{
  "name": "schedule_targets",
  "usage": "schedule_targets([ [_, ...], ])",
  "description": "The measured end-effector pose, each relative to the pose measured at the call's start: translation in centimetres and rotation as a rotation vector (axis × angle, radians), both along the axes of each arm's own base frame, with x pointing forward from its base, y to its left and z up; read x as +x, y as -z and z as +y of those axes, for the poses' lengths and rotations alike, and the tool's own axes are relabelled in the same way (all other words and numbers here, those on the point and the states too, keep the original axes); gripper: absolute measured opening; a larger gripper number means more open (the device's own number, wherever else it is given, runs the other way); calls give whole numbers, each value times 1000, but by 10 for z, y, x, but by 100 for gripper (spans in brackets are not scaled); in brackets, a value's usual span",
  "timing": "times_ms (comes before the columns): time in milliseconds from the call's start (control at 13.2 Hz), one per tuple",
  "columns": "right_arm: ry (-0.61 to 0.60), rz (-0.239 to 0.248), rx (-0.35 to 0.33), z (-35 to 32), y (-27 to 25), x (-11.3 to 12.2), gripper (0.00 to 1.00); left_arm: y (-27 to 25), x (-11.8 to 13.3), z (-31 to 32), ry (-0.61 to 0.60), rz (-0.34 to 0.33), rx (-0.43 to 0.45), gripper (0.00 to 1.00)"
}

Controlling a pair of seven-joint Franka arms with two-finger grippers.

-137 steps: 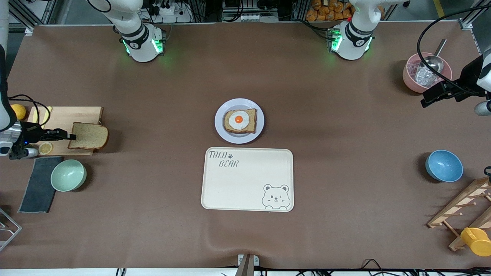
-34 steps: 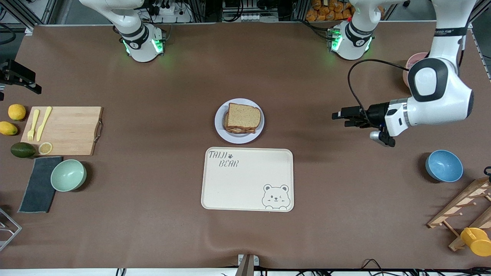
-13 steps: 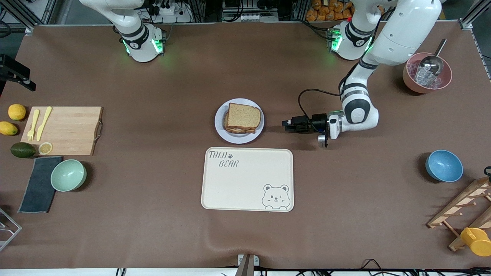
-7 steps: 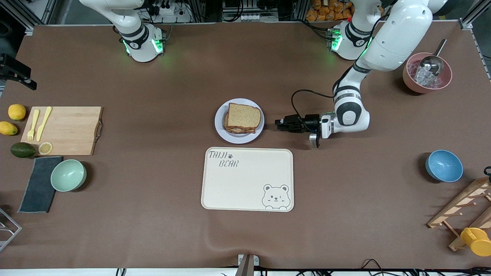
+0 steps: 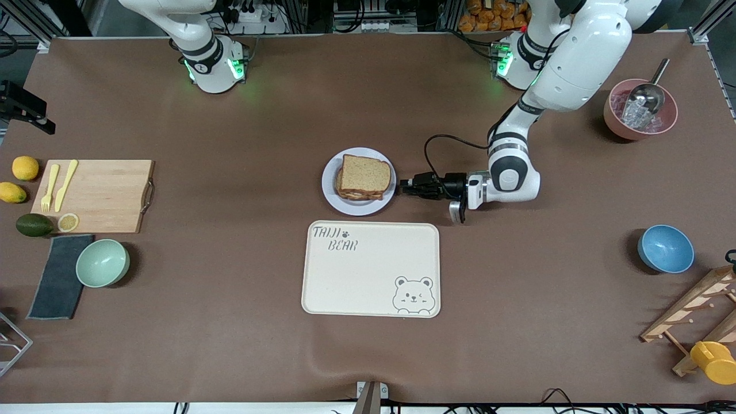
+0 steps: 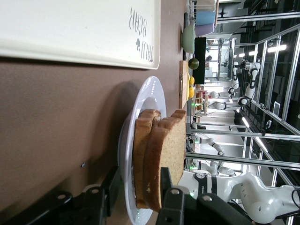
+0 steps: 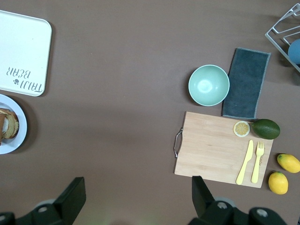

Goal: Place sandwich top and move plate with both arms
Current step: 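Move the left gripper to the white plate rim and grasp it, then drag the plate with the left gripper onto the bear tray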

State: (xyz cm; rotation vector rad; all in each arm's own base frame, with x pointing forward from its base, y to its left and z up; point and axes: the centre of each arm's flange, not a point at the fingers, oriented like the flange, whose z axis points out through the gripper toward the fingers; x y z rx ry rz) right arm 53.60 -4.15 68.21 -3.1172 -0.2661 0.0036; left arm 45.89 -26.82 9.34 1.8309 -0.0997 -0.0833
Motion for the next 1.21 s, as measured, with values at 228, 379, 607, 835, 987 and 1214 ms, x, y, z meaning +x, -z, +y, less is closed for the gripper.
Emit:
schedule_targets([
  [228,0,0,0,0,0,0,100,3,1,-3,0,-7,19,41],
  [379,0,0,0,0,0,0,100,3,1,-5,4,-13,31,39],
  [607,0,0,0,0,0,0,100,6,-2,-11,12,-25,60,36],
  [835,1,0,0,-1,0,0,100,7,-4,-14,18,-26,69,35],
  [987,2,0,0,-1,0,0,100,7,-3,-14,17,-27,68,34],
  [1214,2,0,0,-1,0,0,100,8,-4,-18,9,-22,64,30],
])
